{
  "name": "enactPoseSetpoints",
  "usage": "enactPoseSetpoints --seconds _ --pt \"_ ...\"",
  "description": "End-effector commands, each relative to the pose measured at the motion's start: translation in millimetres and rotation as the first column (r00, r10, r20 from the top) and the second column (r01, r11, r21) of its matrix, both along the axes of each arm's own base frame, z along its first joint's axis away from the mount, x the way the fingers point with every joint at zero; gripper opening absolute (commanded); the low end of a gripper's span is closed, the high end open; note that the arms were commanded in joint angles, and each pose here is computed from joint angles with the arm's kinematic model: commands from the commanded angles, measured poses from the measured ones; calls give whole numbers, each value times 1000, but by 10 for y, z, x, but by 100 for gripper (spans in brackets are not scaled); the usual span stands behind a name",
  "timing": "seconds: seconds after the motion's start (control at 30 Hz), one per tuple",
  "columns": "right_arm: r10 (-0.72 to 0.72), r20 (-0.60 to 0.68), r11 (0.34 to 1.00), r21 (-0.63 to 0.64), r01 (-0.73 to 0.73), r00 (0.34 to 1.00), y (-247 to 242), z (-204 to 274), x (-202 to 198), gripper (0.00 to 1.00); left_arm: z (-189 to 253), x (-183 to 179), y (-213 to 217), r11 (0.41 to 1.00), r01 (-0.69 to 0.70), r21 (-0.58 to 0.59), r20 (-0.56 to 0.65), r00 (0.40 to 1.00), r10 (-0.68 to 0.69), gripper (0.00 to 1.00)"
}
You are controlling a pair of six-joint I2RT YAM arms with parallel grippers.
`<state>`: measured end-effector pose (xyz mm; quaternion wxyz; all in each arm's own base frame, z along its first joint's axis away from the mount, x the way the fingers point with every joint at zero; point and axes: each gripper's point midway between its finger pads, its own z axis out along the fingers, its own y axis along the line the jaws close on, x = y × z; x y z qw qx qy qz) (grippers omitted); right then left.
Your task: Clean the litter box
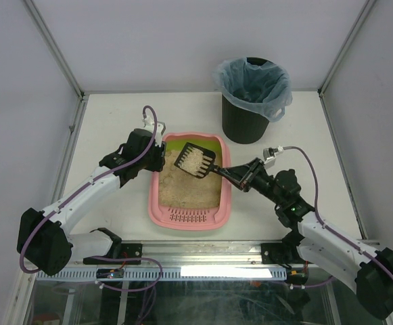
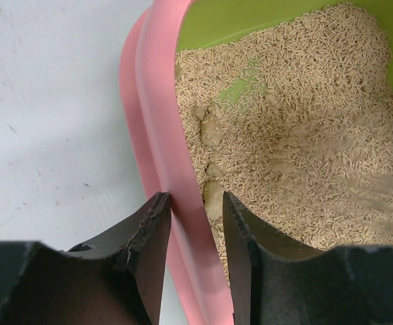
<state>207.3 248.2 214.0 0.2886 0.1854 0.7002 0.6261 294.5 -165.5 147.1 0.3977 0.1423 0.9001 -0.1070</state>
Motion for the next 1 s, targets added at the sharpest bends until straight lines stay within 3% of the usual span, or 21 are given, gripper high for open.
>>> enactPoseSetpoints --seconds 0.0,0.07,0.17,0.3,0.4,0.43,0.53,0.67,0.77,0.87,0.97 --pt "56 118 998 33 -60 992 31 324 -84 0 86 -20 -164 997 58 -57 17 998 -58 36" --pt "138 135 990 -26 -136 981 142 331 -110 0 85 -22 -170 996 61 -60 16 998 -60 36" --pt "-61 51 995 87 56 997 -124 203 39 0 96 -8 -177 996 63 -59 18 998 -62 36" --pt "195 149 981 -25 -194 969 191 363 -144 0 78 -21 -165 997 59 -56 16 998 -59 36" --pt "-39 43 998 47 37 998 -97 192 76 0 93 -8 -174 997 61 -56 19 998 -60 36" --pt "-47 60 997 64 43 997 -112 219 73 0 82 -10 -166 997 58 -55 17 998 -57 36" --pt "195 126 981 -50 -190 973 176 309 -96 0 66 -20 -157 997 56 -52 15 998 -55 37" --pt "-20 61 999 28 18 998 -98 173 65 0 77 0 -169 997 58 -51 15 998 -57 37" --pt "207 117 977 -75 -199 971 160 263 -94 0 52 -11 -156 997 53 -48 11 999 -53 37" --pt "27 60 998 -52 -24 998 -41 141 60 0 75 7 -172 997 57 -50 14 998 -56 37" --pt "136 76 981 -152 -123 988 83 162 -8 0 37 -4 -156 998 53 -43 6 999 -53 37"
